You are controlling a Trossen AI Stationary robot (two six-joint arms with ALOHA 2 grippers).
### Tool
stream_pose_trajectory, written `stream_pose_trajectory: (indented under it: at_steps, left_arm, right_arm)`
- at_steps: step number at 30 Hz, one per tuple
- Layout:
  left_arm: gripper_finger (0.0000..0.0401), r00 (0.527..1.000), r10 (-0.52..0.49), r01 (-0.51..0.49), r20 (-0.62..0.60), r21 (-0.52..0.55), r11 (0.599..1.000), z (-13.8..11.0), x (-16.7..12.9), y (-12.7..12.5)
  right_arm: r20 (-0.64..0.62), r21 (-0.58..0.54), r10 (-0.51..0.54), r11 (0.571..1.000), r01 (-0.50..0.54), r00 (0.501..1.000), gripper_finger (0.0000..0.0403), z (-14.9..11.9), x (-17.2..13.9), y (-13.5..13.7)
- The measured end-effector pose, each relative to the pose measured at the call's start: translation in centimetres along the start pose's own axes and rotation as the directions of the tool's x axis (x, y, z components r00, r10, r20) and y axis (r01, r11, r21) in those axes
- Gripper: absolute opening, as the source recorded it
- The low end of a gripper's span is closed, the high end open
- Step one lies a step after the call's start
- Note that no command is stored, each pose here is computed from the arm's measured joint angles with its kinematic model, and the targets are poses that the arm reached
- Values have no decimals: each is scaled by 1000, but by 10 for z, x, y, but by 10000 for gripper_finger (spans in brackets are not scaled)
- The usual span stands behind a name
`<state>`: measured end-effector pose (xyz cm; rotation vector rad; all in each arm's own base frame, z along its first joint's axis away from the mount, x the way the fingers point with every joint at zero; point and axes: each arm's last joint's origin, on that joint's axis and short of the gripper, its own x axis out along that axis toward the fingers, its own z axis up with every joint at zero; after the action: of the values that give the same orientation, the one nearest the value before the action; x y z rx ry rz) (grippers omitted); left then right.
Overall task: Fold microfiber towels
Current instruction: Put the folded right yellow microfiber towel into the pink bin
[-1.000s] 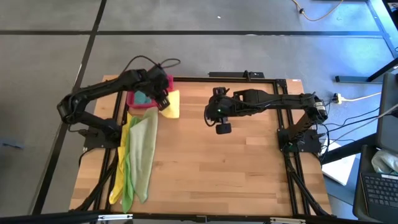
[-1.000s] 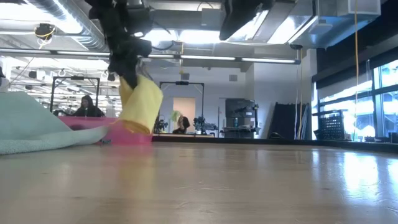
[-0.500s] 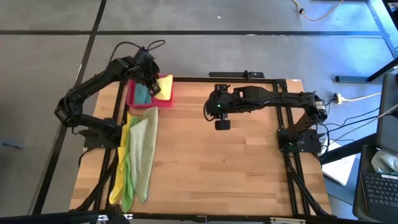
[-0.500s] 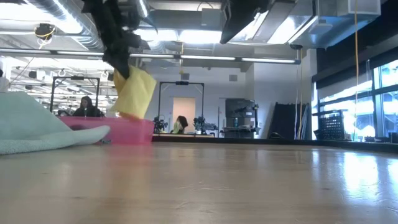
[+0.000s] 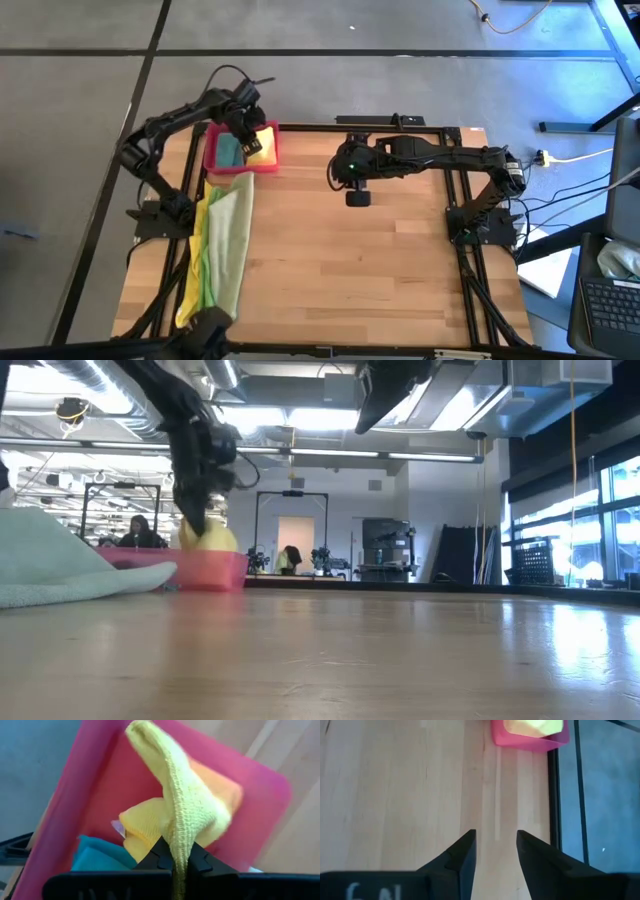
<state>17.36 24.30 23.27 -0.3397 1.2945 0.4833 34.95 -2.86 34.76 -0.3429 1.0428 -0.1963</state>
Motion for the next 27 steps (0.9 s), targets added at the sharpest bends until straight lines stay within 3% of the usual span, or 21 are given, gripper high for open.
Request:
stream_pose_trajectory:
  at_steps: [10,15,20,27]
  left_arm:
    - [5,981,142,-133,-133,77,988,7,41,14]
    - [29,970,228,-222,-83,80,972,13,42,19]
    - [51,977,203,-197,-70,79,977,13,42,22]
    - [84,943,294,-279,-153,109,954,8,41,23]
  right_arm:
    - [-2,72,1,997,-1,1000,143,0,0,0]
    - [-1,109,2,994,-2,1000,143,0,0,1]
    - [-1,112,5,994,-5,1000,143,0,0,1]
    - [0,112,5,994,-5,1000,143,0,0,1]
